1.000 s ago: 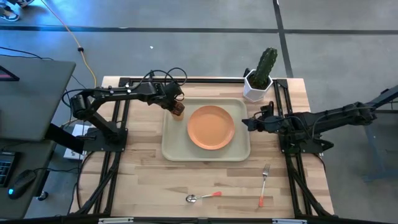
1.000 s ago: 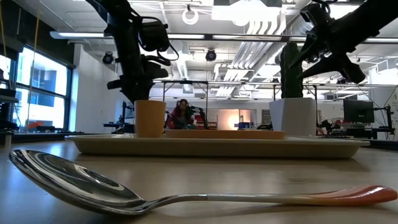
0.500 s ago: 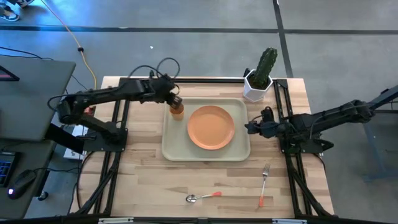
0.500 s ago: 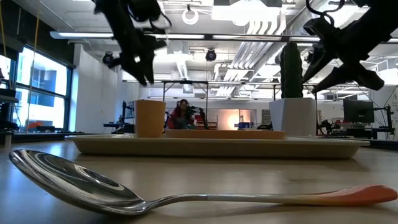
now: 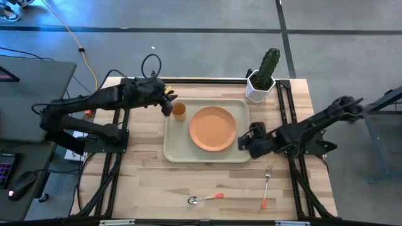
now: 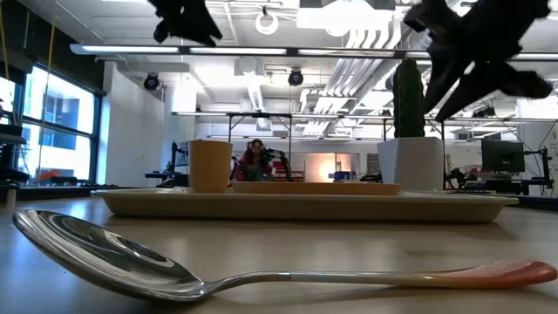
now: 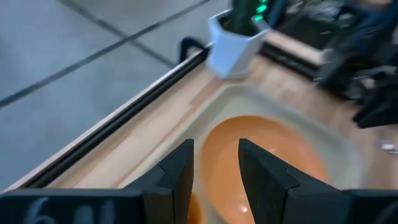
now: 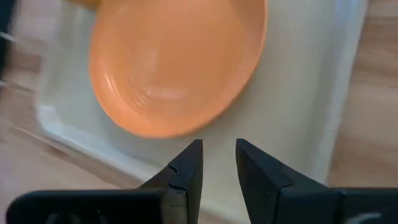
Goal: Pick and place plate/cup/fork/spoon on tray
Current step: Put the orange fork to the right side of the orange plate on the light brown tray
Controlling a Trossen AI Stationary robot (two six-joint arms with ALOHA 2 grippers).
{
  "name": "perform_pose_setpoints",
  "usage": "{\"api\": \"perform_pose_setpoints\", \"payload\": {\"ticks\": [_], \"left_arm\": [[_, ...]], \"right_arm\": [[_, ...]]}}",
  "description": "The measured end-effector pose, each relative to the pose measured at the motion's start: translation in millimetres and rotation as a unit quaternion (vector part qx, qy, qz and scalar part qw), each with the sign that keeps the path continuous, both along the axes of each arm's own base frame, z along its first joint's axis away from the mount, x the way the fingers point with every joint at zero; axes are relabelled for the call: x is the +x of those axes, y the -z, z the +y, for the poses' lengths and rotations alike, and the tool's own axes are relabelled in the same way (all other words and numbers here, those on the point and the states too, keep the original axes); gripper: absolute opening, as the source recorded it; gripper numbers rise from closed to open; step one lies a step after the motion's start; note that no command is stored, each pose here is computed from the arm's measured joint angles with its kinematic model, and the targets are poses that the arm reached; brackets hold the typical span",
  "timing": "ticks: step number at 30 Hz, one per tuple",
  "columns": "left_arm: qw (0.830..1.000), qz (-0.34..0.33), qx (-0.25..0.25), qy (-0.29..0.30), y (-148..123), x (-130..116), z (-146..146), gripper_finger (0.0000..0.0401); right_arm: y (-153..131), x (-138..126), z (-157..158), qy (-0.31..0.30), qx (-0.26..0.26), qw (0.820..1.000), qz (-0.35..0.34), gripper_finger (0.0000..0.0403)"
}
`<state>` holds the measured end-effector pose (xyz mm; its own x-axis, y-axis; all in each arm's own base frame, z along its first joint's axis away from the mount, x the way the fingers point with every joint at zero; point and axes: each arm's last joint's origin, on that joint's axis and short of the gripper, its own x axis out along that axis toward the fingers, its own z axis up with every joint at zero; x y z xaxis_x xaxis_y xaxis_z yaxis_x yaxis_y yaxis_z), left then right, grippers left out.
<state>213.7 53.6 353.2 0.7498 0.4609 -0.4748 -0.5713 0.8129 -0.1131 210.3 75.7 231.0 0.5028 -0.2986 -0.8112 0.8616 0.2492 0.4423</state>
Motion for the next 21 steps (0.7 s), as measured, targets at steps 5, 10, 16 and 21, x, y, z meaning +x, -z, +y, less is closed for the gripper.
{"api": "perform_pose_setpoints", "payload": {"ticks": [5,10,16,21], "left_arm": [[0.998,-0.032,-0.006,0.049,4.5,0.4,-25.5,0.0117],[0.996,-0.048,-0.02,0.071,17.2,-1.1,-51.7,0.0117],[0.994,-0.082,-0.032,0.058,15.4,-10.9,-83.4,0.0117],[0.992,-0.109,-0.048,0.034,17.8,-14.4,-111.7,0.0117]], "right_arm": [[-13.6,24.6,36.3,-0.022,0.018,0.994,0.105,0.0076],[-8.5,34.0,66.0,-0.039,0.035,0.97,0.238,0.0078],[10.4,23.3,83.1,-0.035,0.076,0.935,0.344,0.01],[29.0,-4.5,85.9,-0.018,0.043,0.945,0.324,0.0134]]}}
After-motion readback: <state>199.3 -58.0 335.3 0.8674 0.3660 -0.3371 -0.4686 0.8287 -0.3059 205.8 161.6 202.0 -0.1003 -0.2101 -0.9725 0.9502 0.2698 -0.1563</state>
